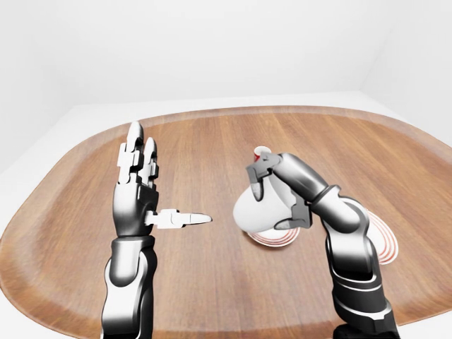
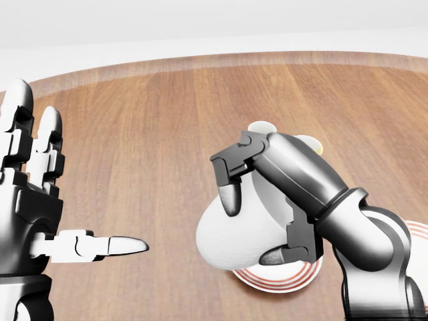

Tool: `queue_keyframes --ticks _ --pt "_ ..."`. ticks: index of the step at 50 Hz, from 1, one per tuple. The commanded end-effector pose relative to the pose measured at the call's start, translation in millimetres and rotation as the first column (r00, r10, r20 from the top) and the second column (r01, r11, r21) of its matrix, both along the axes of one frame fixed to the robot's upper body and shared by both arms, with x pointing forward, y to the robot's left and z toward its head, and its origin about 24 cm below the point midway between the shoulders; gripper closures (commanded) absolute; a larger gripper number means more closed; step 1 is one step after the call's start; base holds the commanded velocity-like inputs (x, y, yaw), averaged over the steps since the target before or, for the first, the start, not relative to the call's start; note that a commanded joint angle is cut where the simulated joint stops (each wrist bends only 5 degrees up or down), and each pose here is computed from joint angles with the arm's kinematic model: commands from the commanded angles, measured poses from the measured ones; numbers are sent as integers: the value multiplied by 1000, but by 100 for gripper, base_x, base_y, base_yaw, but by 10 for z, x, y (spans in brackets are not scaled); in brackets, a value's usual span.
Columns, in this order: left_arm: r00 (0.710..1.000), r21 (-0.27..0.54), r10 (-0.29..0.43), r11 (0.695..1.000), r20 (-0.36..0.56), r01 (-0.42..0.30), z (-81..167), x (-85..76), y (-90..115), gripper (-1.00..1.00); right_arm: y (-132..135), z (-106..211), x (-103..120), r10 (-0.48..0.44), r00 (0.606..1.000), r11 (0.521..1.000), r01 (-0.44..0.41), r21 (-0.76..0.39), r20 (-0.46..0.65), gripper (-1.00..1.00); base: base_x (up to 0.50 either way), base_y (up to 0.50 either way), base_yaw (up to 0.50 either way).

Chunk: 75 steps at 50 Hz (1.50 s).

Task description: Put the white mug on the left plate.

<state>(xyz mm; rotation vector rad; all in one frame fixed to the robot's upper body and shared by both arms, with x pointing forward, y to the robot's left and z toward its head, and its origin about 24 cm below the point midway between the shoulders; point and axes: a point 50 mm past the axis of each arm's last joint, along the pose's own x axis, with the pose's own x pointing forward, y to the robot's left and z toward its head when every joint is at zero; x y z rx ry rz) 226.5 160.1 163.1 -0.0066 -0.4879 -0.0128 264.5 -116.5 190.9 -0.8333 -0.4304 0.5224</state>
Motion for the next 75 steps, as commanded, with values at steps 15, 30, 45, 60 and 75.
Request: queue_keyframes --ticks 15,30,45,60,75 --pt "1000 0 -2 1000 -13 2 -27 8 -9 -99 -154 -280 671 -82 966 996 70 -56 -245 100 0 0 0" --pt "1000 -3 4 1000 3 -4 8 14 14 -99 -197 -620 1066 -217 942 953 148 -263 -255 100 0 0 0" --pt "1000 -5 2 1000 3 -2 7 8 12 -99 -262 -927 1223 -382 901 839 244 -487 -206 100 0 0 0" --pt "1000 -5 0 1000 -11 0 -22 12 2 -99 -99 -1182 1294 -389 921 637 288 -715 24 100 0 0 0" --pt "1000 -4 -9 1000 -29 9 -62 19 -29 -99 14 -1272 1267 -354 933 609 281 -742 63 100 0 0 0"
